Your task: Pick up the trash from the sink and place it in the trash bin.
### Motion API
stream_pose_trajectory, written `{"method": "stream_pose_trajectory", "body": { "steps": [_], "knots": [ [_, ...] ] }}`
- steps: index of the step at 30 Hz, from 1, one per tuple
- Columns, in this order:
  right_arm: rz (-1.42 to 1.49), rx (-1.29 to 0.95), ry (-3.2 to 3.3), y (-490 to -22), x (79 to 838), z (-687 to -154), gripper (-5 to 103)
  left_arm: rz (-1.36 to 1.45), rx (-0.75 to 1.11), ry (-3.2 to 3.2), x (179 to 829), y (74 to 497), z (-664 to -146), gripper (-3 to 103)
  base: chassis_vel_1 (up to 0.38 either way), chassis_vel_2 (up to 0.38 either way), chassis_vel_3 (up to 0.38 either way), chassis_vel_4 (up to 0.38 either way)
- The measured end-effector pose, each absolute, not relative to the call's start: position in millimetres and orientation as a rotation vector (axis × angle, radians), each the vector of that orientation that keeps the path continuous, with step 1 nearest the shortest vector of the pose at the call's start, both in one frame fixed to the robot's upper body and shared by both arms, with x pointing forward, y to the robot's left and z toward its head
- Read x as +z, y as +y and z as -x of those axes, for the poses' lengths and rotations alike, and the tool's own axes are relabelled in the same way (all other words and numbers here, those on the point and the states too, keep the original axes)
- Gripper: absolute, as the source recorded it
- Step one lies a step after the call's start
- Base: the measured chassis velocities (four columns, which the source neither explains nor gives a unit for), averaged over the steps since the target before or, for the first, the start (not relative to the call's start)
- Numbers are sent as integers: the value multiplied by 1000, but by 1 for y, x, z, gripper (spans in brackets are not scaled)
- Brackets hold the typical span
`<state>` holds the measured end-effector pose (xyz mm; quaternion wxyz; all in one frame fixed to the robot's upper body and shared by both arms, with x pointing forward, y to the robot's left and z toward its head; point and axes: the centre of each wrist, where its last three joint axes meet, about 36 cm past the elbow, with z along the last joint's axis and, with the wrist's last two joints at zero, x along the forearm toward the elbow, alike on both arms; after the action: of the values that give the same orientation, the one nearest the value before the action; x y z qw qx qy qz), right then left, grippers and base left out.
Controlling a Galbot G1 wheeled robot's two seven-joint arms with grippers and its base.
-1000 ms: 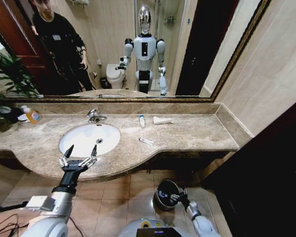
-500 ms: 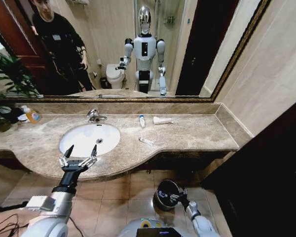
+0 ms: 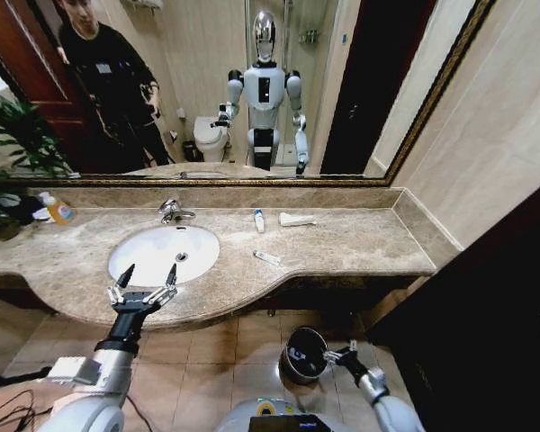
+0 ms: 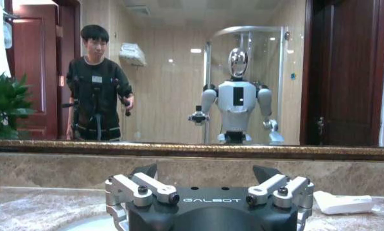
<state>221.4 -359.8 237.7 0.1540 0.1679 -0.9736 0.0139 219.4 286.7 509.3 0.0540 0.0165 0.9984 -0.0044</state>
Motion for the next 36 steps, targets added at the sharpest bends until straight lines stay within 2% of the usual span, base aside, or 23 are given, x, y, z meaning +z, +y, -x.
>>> {"method": "stream_pose_trajectory", "body": {
  "steps": [6, 9, 15, 19, 31, 36],
  "knots": [
    [-521, 19, -2850, -353, 302, -221, 100, -50, -13, 3033, 509, 287, -219, 100, 0, 0, 0, 0],
    [-575, 11, -2925, -343, 354, -238, 100, -50, -13, 3033, 509, 287, -219, 100, 0, 0, 0, 0],
    [-639, 2, -2963, -334, 391, -258, 100, -50, -13, 3033, 509, 287, -219, 100, 0, 0, 0, 0],
    [-809, 21, -2974, -318, 447, -324, 100, -50, -13, 3033, 509, 287, -219, 100, 0, 0, 0, 0],
    [-942, 164, -2860, -318, 460, -406, 100, -50, -13, 3033, 509, 287, -219, 100, 0, 0, 0, 0],
    [-974, 178, -2800, -293, 447, -439, 100, -50, -13, 3033, 509, 287, -219, 100, 0, 0, 0, 0]
  ]
}}
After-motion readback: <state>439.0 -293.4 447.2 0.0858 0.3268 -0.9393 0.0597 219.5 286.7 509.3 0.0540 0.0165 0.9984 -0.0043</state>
